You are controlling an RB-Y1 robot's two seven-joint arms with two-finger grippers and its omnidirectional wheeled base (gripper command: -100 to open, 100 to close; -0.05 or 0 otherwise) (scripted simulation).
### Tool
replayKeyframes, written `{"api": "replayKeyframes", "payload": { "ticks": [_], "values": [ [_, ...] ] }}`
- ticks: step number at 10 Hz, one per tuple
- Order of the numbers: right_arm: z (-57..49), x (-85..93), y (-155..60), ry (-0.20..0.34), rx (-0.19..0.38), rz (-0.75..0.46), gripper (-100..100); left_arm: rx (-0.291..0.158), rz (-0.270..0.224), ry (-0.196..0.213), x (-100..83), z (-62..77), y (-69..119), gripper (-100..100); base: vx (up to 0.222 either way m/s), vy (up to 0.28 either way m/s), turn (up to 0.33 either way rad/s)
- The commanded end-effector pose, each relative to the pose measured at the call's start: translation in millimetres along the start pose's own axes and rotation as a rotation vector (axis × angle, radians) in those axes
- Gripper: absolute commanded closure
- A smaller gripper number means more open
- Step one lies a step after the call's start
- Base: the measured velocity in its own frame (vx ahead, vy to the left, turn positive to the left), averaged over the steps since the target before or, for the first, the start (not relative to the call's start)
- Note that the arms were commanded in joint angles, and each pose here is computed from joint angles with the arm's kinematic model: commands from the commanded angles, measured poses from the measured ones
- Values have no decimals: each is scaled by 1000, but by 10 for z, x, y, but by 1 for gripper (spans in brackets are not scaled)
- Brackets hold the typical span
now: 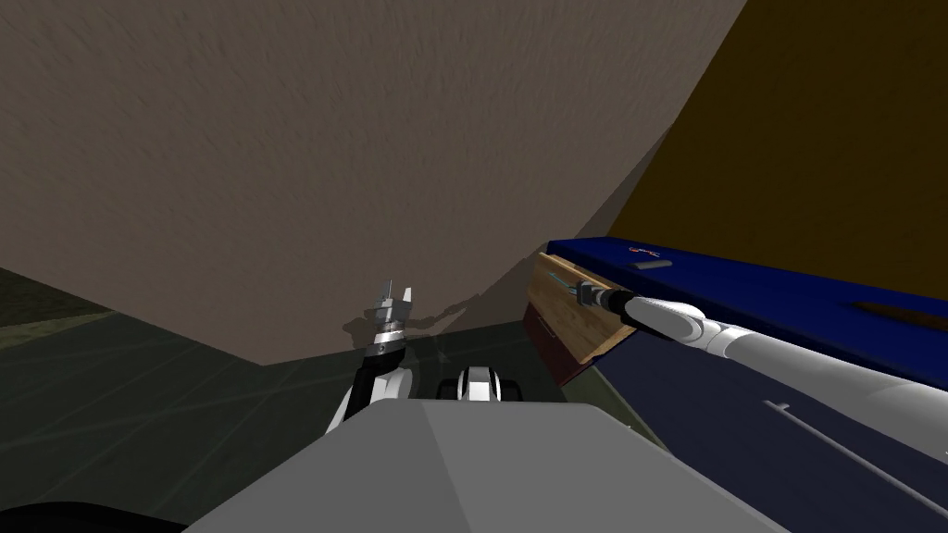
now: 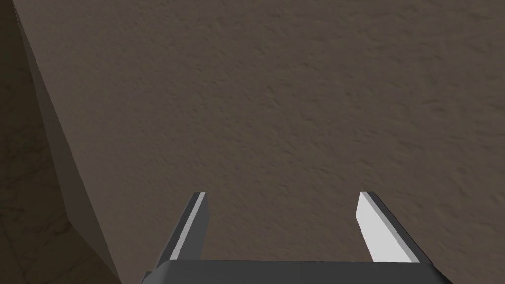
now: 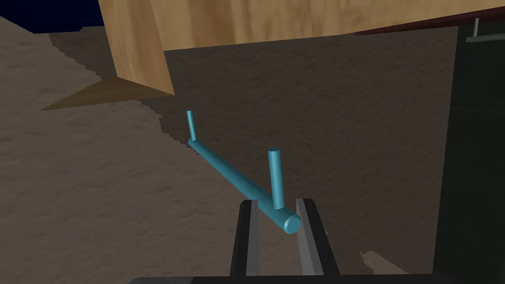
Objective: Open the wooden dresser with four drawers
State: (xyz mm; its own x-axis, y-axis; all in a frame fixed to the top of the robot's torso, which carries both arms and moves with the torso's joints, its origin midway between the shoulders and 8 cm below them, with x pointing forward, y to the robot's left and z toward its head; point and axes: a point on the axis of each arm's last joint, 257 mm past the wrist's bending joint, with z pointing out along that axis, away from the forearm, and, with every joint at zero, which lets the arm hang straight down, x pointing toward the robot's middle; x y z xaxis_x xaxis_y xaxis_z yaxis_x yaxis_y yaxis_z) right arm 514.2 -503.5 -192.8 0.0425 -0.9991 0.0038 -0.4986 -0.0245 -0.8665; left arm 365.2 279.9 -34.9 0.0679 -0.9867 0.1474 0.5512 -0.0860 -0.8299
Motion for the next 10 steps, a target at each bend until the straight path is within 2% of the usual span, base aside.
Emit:
{"api": "replayKeyframes", "payload": {
  "ticks": [1, 2, 7, 8, 9, 10],
  "values": [
    [-99, -98, 107, -16, -12, -2, 100, 0, 0, 0, 0, 0, 0, 0, 39, 114, -26],
    [-77, -58, 48, -9, -5, -5, 100, 0, 0, 0, 0, 0, 0, 0, 5, 55, -26],
    [-79, -104, 150, -18, -23, -2, 100, 0, 0, 0, 1, 1, 0, 0, -23, 172, -1],
    [-81, -83, 89, -14, -12, -2, 100, 0, 0, 0, 2, 1, 0, 0, -41, 105, -4],
    [-131, -86, -75, -17, -14, -6, -100, 0, 0, 0, 1, 1, -1, 0, -19, 37, -22],
    [-131, -90, -75, -19, -14, -16, -100, 0, 0, 0, 0, 0, 0, 0, -7, 13, -10]
  ]
}}
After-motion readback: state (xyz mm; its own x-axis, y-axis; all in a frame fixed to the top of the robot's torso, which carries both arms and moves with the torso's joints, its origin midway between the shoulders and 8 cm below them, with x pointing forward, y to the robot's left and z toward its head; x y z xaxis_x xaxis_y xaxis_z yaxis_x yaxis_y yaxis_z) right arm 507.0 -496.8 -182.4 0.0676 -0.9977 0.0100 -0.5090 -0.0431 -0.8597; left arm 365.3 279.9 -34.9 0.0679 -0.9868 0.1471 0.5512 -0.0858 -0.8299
